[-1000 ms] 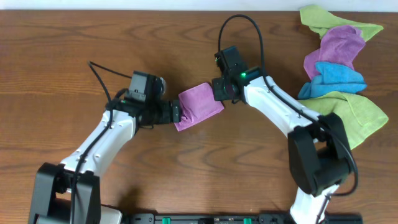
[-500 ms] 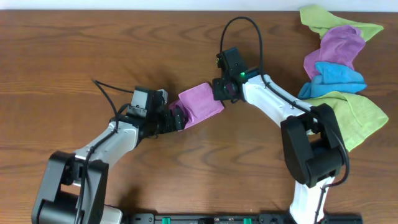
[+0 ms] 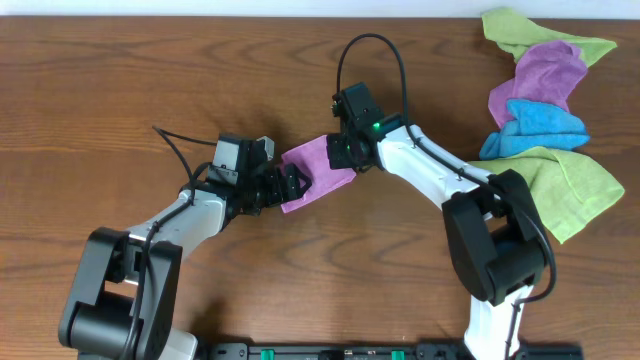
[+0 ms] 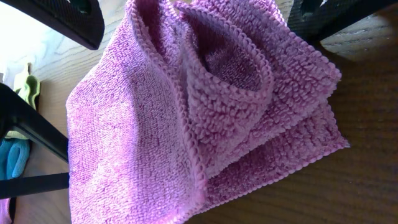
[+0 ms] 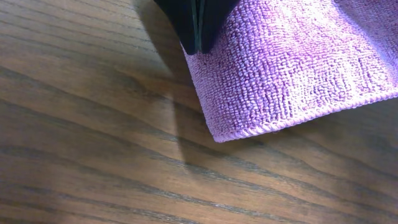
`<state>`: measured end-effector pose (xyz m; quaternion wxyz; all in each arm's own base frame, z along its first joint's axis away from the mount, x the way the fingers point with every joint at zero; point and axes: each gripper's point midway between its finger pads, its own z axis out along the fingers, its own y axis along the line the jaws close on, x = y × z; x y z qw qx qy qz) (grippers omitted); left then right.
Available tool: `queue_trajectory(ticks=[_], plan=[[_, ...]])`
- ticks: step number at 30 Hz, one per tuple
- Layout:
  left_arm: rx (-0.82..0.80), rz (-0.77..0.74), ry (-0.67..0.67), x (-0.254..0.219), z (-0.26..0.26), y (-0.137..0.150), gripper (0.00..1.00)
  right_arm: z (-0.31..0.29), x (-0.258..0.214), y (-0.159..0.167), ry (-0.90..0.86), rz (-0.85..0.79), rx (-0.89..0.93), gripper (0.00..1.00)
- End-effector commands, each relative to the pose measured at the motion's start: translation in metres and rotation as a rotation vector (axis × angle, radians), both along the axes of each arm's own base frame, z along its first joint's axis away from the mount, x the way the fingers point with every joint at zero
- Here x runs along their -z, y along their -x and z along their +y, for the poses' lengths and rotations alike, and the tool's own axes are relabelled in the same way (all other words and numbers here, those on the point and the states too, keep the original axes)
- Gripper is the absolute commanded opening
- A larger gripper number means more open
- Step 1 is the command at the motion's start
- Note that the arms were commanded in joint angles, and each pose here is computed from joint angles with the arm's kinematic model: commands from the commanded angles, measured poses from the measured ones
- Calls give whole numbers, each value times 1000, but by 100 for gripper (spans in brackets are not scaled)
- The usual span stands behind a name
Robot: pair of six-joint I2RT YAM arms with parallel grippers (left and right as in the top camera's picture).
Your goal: Fold the cloth
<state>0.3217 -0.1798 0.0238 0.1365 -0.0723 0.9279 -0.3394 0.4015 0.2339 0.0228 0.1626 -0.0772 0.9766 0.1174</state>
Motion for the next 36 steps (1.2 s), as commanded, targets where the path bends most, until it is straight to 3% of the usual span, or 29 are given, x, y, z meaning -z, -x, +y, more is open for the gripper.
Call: queue_trajectory(ticks=[1, 11, 19, 36], plan=[[-4, 107, -40, 30, 2, 21, 95, 9, 1, 1, -23, 10, -5, 1], [10, 152, -76, 34, 26, 33, 95, 9, 1, 2, -33, 20, -6, 1], [-21, 149, 58, 46, 37, 52, 95, 7, 2, 4, -27, 30, -6, 1], [-65, 204, 105, 79, 16, 63, 98, 21, 1, 13, -55, 49, -43, 1]])
